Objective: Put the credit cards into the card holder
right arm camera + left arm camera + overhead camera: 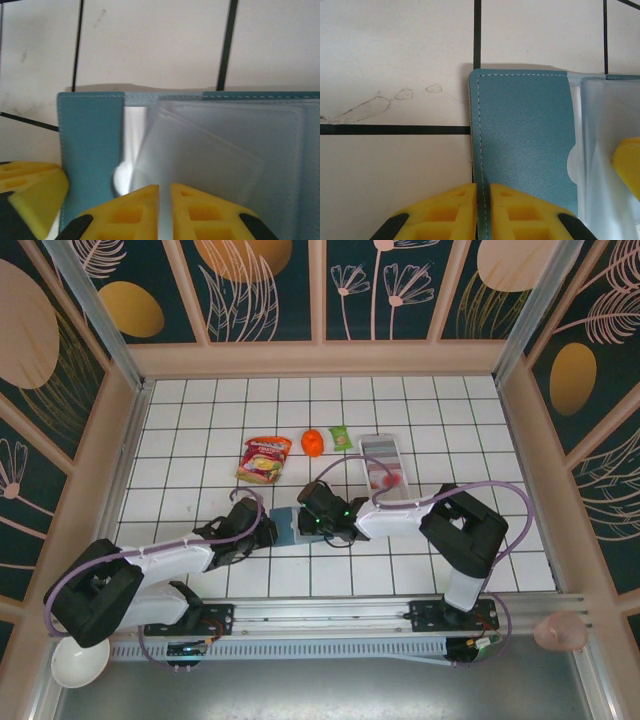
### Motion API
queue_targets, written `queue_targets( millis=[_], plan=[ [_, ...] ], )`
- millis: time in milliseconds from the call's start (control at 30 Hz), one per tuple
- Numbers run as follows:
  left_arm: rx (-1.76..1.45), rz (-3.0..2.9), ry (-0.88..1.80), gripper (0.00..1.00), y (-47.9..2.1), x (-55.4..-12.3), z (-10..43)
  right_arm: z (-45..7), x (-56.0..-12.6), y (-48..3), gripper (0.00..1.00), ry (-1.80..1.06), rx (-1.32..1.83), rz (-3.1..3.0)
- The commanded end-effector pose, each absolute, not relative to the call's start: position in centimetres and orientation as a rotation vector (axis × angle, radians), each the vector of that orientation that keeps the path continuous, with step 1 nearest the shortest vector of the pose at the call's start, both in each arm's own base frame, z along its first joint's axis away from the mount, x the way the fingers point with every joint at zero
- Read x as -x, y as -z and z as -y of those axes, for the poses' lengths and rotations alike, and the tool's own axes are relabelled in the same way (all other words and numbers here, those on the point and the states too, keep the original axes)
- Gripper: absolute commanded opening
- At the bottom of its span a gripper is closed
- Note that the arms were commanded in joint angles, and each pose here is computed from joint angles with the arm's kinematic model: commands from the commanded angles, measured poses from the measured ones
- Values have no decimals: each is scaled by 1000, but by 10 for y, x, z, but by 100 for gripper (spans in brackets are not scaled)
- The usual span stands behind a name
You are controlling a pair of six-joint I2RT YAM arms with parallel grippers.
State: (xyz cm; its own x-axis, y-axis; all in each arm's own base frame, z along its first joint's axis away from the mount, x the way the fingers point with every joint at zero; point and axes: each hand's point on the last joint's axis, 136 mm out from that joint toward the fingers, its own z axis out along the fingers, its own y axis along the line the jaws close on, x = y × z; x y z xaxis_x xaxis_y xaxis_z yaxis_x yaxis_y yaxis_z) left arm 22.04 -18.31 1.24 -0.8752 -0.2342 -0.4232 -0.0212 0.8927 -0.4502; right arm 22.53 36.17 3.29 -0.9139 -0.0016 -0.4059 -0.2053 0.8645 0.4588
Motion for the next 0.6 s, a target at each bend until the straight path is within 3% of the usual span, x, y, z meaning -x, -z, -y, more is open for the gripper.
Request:
queue_targets(
  millis=[0, 200, 367, 500, 567],
  plan=[
    [173, -2656, 587, 16, 7, -205, 177, -382, -228, -51, 16, -833, 119, -2589],
    [173, -2659, 587, 16, 8, -203, 176, -396, -230, -59, 16, -916, 125, -2564],
    [175, -2661, 574, 16, 10, -202, 174, -379, -241, -64, 17, -777, 82, -2546],
    [169, -2663, 578, 16, 10, -202, 175, -356, -240, -66, 46, -651, 48, -2563],
    [168, -2658, 581, 16, 8, -203, 175, -349, -233, -64, 51, -635, 46, -2583]
  ],
)
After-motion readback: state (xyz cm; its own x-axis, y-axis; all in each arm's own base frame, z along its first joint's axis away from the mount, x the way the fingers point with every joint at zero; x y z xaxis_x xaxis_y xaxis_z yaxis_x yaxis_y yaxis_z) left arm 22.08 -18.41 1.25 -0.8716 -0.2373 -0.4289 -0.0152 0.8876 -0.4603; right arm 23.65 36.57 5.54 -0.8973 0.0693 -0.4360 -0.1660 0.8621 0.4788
